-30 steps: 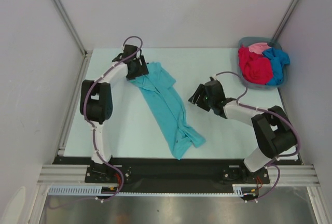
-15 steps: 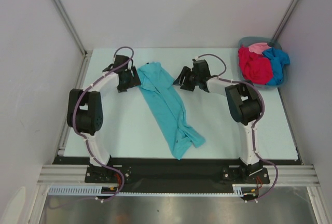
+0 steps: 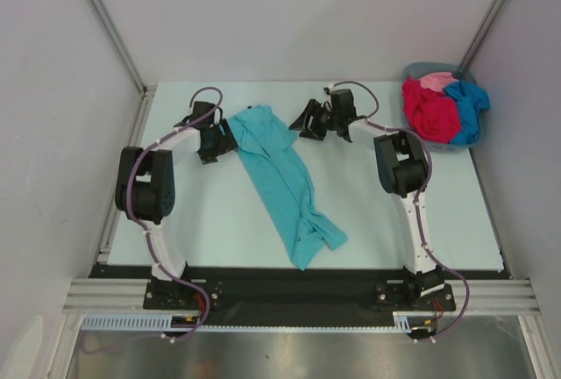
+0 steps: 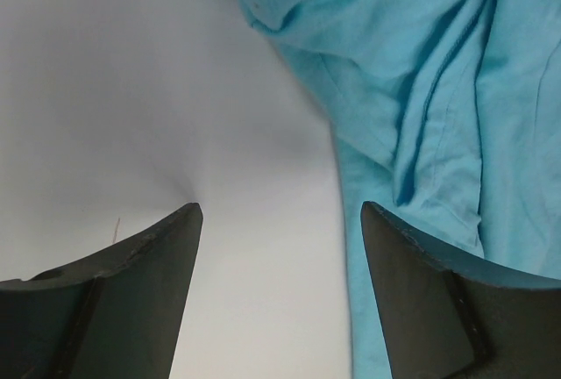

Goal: Fold and stack the t-shirts
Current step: Fold the tshirt

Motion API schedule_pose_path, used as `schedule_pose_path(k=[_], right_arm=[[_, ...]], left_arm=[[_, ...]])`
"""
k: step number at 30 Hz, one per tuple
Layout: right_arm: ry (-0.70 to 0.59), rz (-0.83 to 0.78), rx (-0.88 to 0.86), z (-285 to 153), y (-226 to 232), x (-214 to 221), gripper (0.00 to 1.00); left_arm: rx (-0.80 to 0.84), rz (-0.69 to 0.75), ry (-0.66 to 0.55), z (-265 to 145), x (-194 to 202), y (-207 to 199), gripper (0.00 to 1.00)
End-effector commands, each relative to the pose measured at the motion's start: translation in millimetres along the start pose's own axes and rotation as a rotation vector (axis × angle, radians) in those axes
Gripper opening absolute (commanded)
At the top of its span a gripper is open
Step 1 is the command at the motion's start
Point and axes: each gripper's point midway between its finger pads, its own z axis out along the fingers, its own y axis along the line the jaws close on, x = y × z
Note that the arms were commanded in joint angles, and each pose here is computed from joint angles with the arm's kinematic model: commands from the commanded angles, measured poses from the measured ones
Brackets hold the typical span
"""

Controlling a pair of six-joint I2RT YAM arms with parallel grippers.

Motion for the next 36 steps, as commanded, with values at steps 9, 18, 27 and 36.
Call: schedule_pose_path(k=[9, 18, 27, 36], right_arm=[[0.126, -0.046, -0.109, 40.3, 35.1, 24.8, 0.64], [0.208, -0.056, -0.17, 58.8, 66.4, 60.3, 0.64], [0.156, -0.068, -0.114, 51.5, 57.3, 43.1, 0.0], [0.097, -0.062, -0.063, 35.5, 33.6, 29.0, 0.0]], left_arm=[[0.057, -0.04, -0.036, 9.2, -21.2, -7.6, 0.79], [0.074, -0.034, -0.051, -0.2, -25.4, -10.8, 0.77], [0.068, -0.026, -0.068, -3.0, -31.5, -7.3, 0.36], [0.068, -0.005, -0.075, 10.4, -45.4, -13.3, 0.01]])
